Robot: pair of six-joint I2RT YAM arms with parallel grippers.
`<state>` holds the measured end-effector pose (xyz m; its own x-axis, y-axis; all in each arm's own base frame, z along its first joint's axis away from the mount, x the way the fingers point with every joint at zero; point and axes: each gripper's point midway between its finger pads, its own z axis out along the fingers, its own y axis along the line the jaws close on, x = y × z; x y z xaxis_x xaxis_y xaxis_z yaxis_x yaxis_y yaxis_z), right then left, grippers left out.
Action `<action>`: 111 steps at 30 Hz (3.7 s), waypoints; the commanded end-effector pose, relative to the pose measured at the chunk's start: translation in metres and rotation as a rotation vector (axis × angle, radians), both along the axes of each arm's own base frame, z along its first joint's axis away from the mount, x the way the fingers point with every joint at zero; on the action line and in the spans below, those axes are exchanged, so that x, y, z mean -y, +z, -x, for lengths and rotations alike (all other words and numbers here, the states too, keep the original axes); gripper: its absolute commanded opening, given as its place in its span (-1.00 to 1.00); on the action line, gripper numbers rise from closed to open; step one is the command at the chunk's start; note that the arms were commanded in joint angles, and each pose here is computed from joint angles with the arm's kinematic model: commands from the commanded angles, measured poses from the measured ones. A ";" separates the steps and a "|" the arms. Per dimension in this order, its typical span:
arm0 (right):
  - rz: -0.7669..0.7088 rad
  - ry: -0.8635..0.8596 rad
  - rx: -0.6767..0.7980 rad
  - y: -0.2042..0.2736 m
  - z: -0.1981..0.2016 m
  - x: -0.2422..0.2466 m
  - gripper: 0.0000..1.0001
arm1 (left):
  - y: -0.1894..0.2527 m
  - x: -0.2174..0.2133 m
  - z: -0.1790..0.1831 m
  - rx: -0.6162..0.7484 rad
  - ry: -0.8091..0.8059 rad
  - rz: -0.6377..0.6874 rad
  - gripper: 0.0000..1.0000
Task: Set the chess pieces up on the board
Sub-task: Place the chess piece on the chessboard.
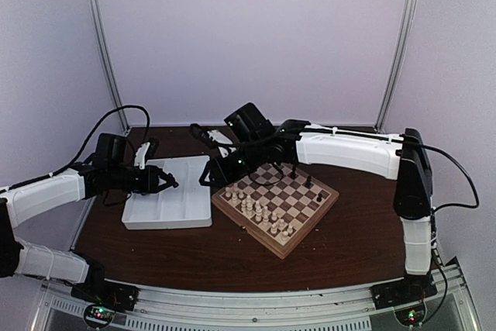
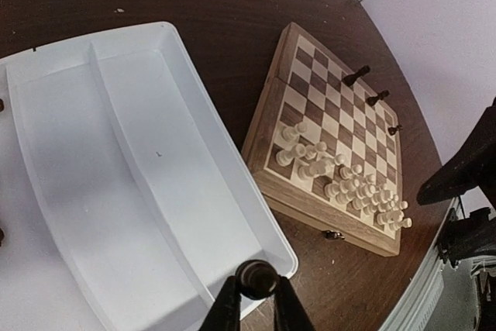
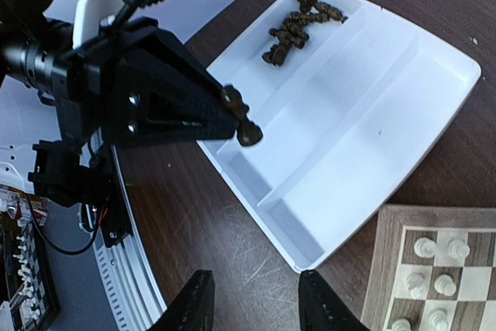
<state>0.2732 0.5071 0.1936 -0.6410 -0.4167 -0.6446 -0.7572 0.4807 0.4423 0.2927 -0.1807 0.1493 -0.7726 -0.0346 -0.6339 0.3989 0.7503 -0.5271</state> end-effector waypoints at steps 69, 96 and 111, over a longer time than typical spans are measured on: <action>-0.050 0.174 0.425 -0.005 -0.008 -0.066 -0.81 | 0.074 0.013 0.016 -0.011 -0.026 0.194 -0.05; -0.218 0.140 0.414 0.034 0.006 -0.064 -0.80 | 0.075 0.028 0.011 -0.007 -0.051 0.348 -0.10; -0.211 0.156 0.405 0.031 0.008 -0.068 -0.80 | 0.076 0.036 0.011 -0.001 -0.092 0.332 -0.47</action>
<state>0.2713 0.5715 0.1998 -0.2836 -0.3567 -0.8901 -0.9353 0.3079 0.1746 0.2764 -0.2101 0.2113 -0.8104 -0.1849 -0.5559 0.3997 0.5193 -0.7554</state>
